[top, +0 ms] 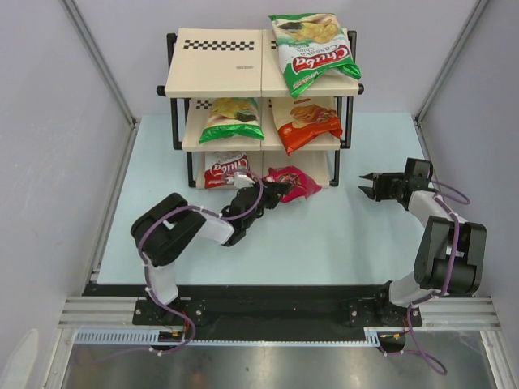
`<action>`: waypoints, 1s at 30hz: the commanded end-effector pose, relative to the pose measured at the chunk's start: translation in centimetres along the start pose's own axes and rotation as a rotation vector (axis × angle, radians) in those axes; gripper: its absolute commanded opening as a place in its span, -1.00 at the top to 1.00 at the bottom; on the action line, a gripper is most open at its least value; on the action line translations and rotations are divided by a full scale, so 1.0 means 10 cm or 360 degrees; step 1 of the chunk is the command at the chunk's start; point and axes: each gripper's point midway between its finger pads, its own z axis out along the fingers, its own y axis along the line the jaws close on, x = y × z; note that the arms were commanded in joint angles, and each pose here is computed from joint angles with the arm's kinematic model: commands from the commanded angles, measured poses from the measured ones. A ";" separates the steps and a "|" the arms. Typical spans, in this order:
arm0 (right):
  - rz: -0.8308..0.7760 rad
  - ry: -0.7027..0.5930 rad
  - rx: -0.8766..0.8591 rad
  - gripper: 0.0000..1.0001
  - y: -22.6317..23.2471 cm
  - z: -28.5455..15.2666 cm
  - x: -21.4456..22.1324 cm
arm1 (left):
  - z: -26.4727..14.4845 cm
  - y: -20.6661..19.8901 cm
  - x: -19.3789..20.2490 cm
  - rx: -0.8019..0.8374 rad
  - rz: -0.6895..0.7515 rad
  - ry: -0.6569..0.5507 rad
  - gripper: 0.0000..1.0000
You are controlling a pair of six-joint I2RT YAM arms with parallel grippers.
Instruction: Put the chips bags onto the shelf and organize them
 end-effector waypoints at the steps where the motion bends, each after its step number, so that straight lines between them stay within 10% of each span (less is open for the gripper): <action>1: -0.0039 -0.0003 -0.0087 0.20 0.21 0.01 -0.04 | 0.07 -0.17 -0.25 0.0248 -0.0207 -0.0164 1.00; 11: -0.0090 -0.0017 -0.0028 0.20 0.11 -0.03 -0.02 | -0.02 -0.80 -0.47 0.0739 -0.0282 -0.0117 0.99; 30: -0.0121 -0.0024 -0.0061 0.19 0.17 -0.10 0.01 | 0.47 -0.19 -0.23 0.0312 -0.0248 -0.0160 0.99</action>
